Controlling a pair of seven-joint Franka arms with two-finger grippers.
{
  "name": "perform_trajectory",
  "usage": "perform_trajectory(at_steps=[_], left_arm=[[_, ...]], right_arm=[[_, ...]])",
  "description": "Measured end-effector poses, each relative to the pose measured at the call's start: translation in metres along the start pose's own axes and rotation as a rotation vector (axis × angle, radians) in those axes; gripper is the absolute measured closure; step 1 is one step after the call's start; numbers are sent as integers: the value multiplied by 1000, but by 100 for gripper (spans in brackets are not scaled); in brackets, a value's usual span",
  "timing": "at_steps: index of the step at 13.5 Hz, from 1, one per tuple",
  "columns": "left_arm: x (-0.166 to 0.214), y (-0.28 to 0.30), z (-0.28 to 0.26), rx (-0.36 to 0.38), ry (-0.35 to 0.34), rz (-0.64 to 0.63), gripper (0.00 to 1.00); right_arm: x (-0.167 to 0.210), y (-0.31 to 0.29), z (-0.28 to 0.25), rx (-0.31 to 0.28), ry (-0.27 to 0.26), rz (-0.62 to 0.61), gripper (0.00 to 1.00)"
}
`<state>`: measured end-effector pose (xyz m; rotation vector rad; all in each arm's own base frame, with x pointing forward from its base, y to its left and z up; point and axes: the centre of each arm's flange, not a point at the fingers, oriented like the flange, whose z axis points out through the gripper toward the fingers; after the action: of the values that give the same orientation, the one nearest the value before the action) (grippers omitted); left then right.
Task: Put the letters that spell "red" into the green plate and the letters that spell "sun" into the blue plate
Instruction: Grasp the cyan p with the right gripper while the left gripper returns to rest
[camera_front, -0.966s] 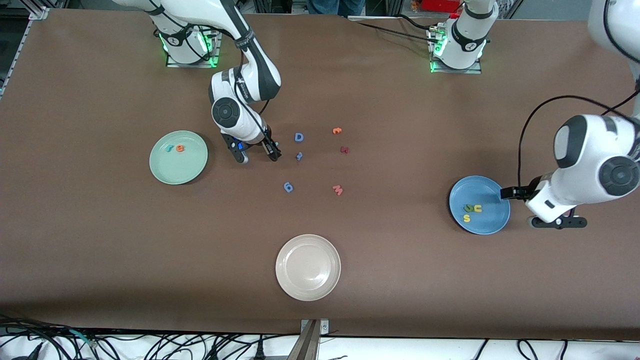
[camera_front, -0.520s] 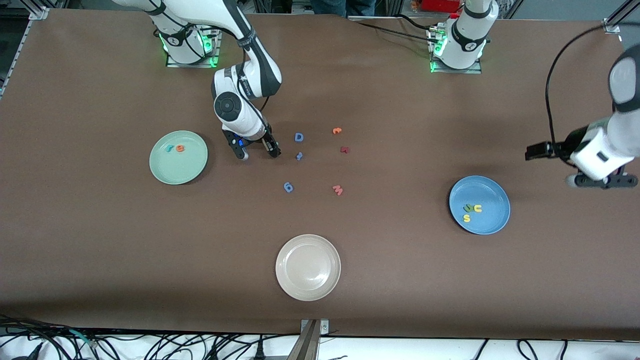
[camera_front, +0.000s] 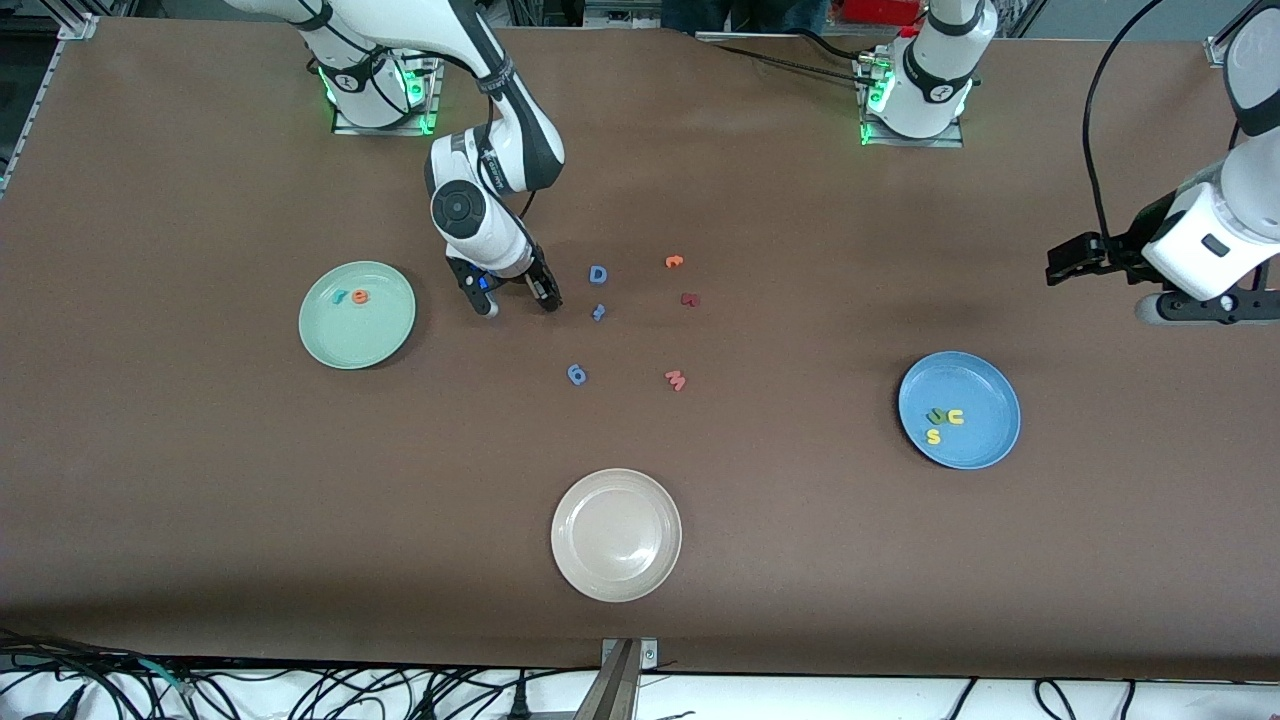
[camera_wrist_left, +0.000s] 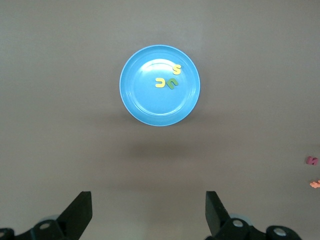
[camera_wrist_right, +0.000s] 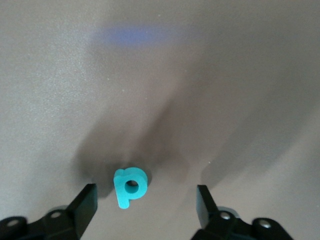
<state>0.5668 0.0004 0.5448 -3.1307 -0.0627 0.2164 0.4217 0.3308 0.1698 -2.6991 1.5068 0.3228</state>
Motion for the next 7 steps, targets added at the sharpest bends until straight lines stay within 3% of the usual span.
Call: perform_trajectory(at_steps=[1, 7], left_arm=[[-1, -1, -3, 0, 0, -1, 0], [-1, -2, -4, 0, -8, 3, 0]], right_arm=[[0, 0, 0, 5, 2, 0, 29], [-2, -1, 0, 19, 6, -5, 33]])
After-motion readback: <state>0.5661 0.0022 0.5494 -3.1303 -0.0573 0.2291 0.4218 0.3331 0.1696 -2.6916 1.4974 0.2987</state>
